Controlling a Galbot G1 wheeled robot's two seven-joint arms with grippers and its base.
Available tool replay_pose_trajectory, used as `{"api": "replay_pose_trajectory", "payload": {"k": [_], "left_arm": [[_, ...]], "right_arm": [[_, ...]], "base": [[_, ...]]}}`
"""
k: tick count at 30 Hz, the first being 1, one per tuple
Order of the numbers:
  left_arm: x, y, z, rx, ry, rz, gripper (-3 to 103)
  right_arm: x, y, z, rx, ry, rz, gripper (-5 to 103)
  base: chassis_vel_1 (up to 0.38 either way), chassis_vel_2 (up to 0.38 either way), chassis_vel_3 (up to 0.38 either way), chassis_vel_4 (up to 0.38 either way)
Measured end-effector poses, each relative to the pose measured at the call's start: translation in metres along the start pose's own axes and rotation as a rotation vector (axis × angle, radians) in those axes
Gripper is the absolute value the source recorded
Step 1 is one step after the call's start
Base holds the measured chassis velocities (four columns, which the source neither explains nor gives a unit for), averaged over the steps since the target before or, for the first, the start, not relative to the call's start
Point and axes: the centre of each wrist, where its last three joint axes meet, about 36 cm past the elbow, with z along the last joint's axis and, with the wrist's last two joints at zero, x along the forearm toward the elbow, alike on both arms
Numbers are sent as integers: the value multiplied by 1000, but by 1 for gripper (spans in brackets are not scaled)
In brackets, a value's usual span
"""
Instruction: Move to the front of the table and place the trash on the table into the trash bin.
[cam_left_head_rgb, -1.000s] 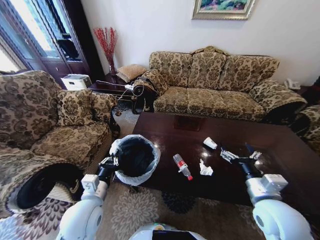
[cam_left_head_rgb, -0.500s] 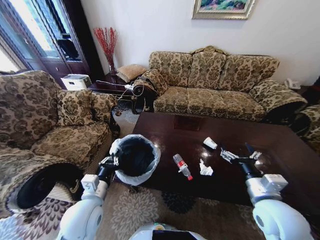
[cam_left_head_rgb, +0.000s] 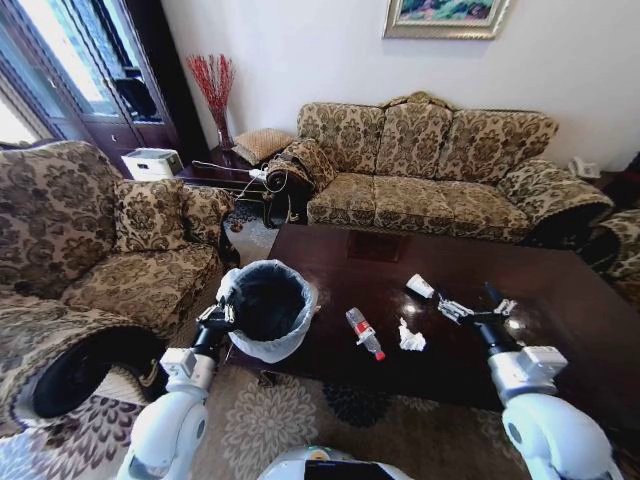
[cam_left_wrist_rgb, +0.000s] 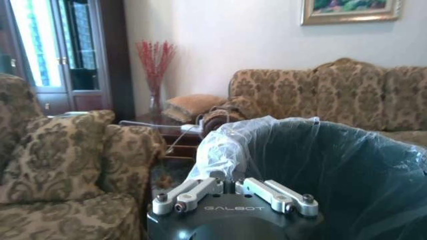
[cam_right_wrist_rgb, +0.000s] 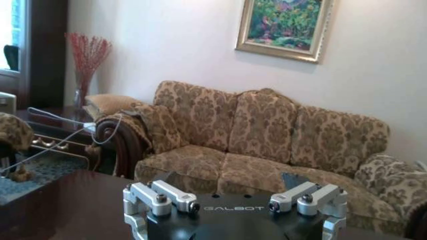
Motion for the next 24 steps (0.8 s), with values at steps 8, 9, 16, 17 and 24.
{"api": "replay_pose_trajectory", "payload": {"k": [8,9,16,17,24], "left_arm": [[0,2,3,-17,8,-30,3],[1,2,3,-17,9,-34,3],[5,1,-1,-13,0,-78,3],[5,1,-1,-13,0,-78,3],[2,17,0,-37,-1,-163,3]], "right_arm": [[-14,-1,10,-32,16,-67,100],[-18,-1,12,-42,20,-87,100],[-60,19,32,-93,49,-196,100],[-60,19,32,-93,49,-196,100],[-120,101,58,-117,117,-369,100]], "base": [[0,0,0,0],[0,0,0,0],[32,22,24,28],[0,0,0,0],[0,0,0,0]]}}
